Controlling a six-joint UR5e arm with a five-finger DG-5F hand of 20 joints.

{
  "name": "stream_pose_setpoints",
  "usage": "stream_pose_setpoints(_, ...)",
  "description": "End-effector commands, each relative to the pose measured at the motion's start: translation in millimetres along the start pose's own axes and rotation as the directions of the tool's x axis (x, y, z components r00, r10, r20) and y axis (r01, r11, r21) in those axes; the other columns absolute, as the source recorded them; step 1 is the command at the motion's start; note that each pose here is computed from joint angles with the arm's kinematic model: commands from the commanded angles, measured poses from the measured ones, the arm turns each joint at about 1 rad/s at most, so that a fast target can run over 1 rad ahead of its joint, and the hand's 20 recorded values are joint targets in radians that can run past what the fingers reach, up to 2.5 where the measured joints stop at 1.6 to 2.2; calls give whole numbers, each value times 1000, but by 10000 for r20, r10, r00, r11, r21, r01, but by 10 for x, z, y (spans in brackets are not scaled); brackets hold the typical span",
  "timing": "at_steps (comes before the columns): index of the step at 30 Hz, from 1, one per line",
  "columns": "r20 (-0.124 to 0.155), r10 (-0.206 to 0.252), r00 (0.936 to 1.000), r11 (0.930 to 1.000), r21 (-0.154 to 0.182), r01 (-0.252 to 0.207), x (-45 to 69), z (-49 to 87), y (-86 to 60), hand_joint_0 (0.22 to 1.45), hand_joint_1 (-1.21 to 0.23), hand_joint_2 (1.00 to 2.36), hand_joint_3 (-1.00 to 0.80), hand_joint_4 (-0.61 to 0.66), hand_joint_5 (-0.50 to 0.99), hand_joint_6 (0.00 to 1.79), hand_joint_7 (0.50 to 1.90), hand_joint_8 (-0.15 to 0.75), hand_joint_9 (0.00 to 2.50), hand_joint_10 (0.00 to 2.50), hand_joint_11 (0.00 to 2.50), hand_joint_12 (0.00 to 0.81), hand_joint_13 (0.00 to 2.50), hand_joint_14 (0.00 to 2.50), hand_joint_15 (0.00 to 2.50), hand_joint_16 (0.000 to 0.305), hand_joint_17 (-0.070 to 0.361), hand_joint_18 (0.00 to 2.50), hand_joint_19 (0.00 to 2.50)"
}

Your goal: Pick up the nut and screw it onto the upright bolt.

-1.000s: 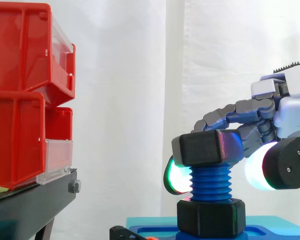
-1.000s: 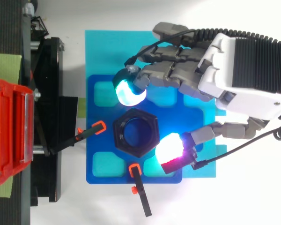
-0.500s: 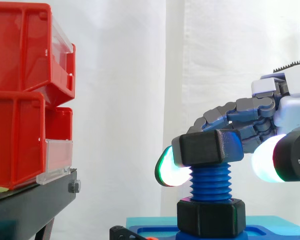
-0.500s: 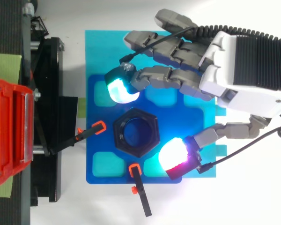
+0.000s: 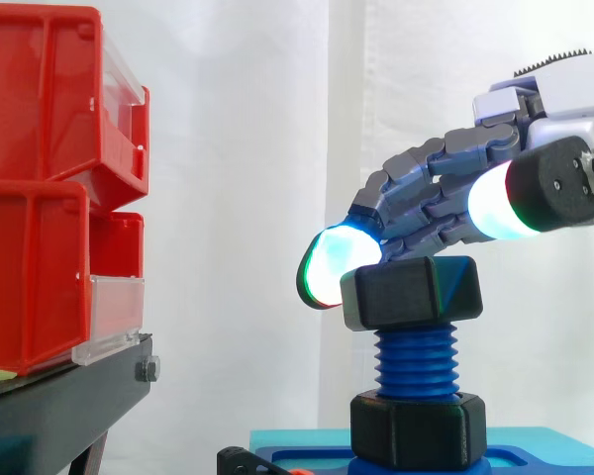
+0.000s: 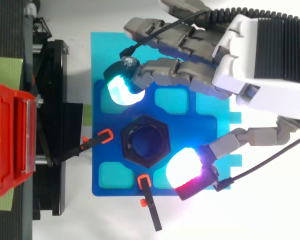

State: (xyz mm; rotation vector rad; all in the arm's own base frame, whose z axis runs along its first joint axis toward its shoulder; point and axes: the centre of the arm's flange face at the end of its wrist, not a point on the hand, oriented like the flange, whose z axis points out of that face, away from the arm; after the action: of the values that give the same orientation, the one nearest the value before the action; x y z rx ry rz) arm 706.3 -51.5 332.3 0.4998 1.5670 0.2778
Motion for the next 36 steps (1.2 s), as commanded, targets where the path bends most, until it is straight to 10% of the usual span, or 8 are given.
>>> stream_pose_setpoints(1, -43, -37, 10000, 10000, 33, 37, -29, 0, 24, 346, -550, 1000, -500, 197, -240, 502, 687, 296, 51, 0, 0, 425, 0, 0, 0, 65, 146, 0, 0)
stream_pose_setpoints(36, 121, 21, 9999, 9999, -129, -19, -2, 16, 120, 407, -516, 1000, -500, 340, -50, 504, 1010, 330, 756, 0, 35, 390, 443, 0, 0, 52, 118, 79, 0)
